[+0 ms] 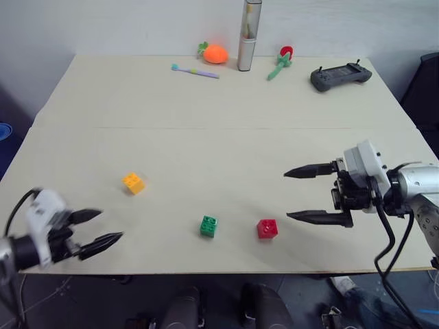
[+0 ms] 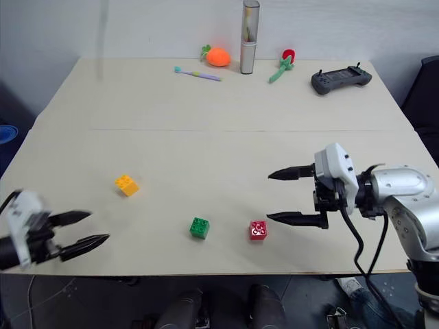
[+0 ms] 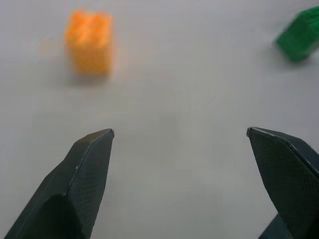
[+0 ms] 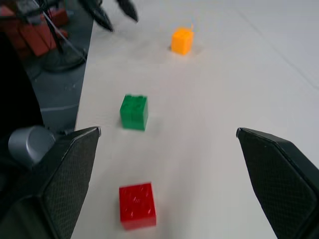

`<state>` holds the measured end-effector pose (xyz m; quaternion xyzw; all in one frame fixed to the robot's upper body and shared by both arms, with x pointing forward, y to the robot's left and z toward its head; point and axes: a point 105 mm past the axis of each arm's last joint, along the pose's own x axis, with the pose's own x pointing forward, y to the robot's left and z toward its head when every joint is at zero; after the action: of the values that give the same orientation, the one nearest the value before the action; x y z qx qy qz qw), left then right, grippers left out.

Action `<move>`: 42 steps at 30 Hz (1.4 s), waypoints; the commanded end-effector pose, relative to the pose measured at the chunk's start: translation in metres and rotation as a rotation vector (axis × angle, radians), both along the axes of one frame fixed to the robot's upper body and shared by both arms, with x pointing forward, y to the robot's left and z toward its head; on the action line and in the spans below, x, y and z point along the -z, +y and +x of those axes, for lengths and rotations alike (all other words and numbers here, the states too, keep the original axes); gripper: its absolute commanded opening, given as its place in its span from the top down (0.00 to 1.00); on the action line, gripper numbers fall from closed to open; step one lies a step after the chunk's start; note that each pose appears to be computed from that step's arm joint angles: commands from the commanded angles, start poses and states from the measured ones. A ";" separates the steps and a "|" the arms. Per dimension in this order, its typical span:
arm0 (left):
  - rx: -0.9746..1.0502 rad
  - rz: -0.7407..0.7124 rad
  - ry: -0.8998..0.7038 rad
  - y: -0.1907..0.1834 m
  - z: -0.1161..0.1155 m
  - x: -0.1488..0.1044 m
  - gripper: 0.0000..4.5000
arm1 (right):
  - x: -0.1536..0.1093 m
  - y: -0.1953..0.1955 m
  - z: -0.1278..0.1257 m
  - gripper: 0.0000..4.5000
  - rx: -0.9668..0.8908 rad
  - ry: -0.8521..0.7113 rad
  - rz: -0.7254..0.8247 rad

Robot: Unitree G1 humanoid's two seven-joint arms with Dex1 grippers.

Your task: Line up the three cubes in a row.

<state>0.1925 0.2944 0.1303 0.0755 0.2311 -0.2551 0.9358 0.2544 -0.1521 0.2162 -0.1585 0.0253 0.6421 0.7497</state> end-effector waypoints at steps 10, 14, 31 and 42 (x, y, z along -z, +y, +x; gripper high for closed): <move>-0.004 0.115 -0.159 0.013 0.035 -0.022 0.00 | -0.007 0.001 0.002 0.00 -0.028 -0.027 -0.015; 0.065 0.149 -0.165 0.000 0.073 -0.021 0.00 | -0.006 -0.002 0.000 0.00 0.007 -0.038 -0.017; 0.203 0.147 -0.101 -0.024 0.142 -0.009 0.28 | -0.001 -0.004 -0.013 0.00 0.080 -0.042 -0.024; 0.492 0.163 -0.117 -0.049 0.123 -0.023 0.67 | 0.002 -0.007 -0.011 0.00 0.083 -0.040 -0.039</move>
<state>0.3229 0.2550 0.1414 0.1967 0.1903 -0.4097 0.8702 0.2467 -0.1569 0.2045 -0.1623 0.0444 0.6089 0.7752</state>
